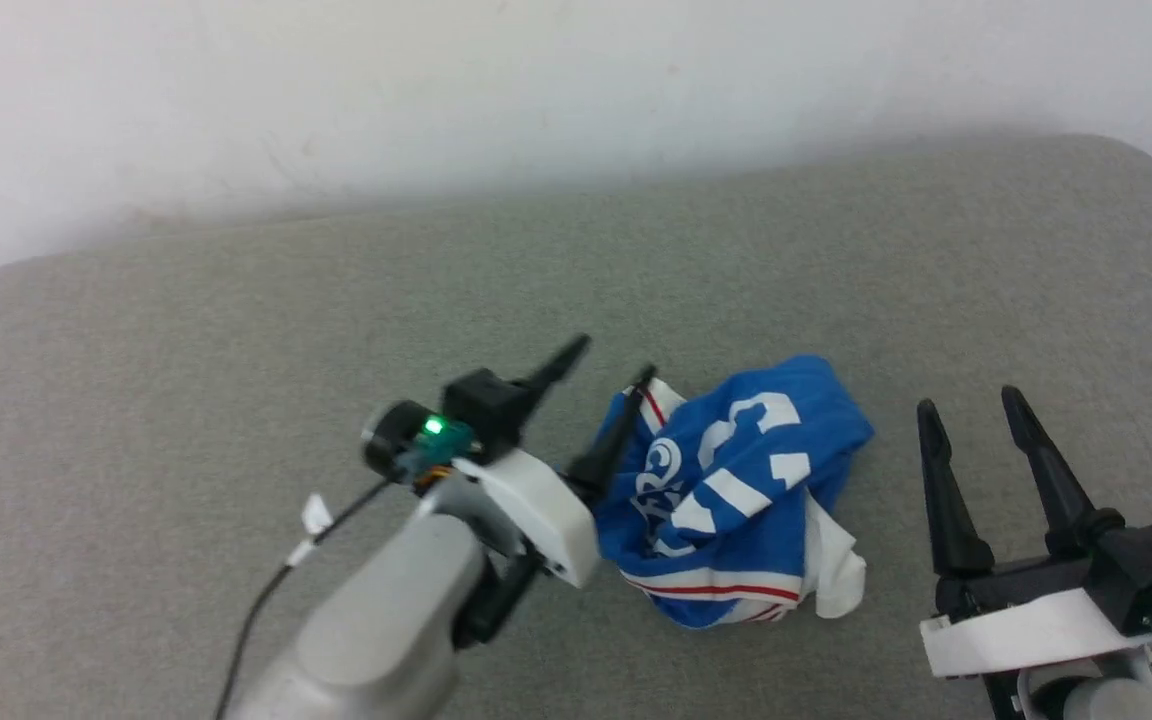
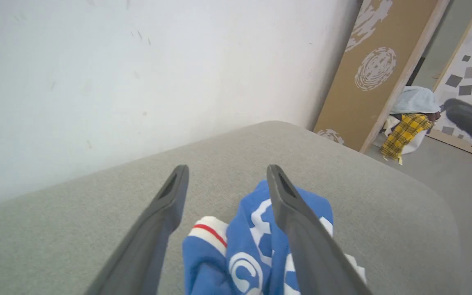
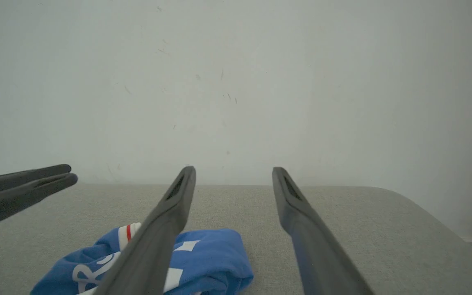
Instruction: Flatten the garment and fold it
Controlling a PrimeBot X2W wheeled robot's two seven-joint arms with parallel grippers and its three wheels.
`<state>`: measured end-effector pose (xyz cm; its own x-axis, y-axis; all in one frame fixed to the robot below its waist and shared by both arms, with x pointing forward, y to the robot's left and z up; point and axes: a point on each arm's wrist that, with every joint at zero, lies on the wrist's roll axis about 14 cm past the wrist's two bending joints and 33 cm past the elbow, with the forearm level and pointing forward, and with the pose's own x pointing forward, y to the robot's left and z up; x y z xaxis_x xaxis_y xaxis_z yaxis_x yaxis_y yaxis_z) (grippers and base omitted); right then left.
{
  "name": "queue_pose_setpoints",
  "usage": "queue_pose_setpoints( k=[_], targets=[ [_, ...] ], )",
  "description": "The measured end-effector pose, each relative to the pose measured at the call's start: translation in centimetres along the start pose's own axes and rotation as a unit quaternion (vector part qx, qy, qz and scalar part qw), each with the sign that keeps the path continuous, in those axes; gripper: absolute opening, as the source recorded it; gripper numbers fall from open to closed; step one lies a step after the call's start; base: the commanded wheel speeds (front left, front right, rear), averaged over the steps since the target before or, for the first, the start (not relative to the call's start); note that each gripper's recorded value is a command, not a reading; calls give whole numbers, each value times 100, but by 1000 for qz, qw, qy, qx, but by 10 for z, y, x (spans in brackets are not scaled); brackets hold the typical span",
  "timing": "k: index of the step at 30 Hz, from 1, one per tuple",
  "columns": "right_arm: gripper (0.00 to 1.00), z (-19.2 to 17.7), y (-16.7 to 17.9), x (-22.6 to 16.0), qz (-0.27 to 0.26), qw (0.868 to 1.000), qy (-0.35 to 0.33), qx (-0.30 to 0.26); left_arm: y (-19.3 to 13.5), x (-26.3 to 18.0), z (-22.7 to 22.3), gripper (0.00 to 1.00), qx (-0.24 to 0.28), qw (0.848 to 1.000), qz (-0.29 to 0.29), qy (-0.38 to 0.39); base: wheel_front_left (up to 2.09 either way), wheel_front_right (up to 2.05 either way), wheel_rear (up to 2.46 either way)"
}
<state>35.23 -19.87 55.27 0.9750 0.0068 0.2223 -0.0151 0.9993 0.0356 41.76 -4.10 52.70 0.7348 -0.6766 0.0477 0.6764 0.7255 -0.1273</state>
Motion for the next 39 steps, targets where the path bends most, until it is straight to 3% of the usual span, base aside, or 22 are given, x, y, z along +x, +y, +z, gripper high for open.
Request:
queue_pose_setpoints(
  k=[6, 10, 14, 21, 25, 31, 35, 39],
  targets=[
    [100, 1, 14, 0, 21, 1000, -3, 6, 71, -46, 70, 100, 74, 986, 117, -92, 0, 0, 0],
    [100, 2, 20, 1, 32, 999, -5, 8, 99, -97, 81, 100, 72, 970, 199, -120, 0, 0, 0],
    [100, 2, 27, 0, 43, 999, -5, 11, 108, -145, 69, 100, 67, 957, 257, -117, 0, 0, 0],
    [100, -2, 32, -9, 50, 999, 3, 16, 88, -191, 40, 100, 20, 945, 308, -106, 0, 0, 0],
    [100, -3, 31, -8, 49, 999, 4, 20, 84, -198, 37, 100, 14, 941, 319, -109, 0, 0, 0],
    [100, -7, 34, -11, 51, 998, 12, 22, 77, -189, 31, 100, 6, 952, 290, -102, 0, 0, 0],
    [100, -11, 30, -12, 45, 999, 18, 22, 72, -172, 24, 100, 3, 964, 254, -80, 0, 0, 0],
    [100, -15, 26, -10, 38, 999, 24, 21, 58, -128, 23, 100, 1, 983, 181, -38, 0, 0, 0]
  ],
)
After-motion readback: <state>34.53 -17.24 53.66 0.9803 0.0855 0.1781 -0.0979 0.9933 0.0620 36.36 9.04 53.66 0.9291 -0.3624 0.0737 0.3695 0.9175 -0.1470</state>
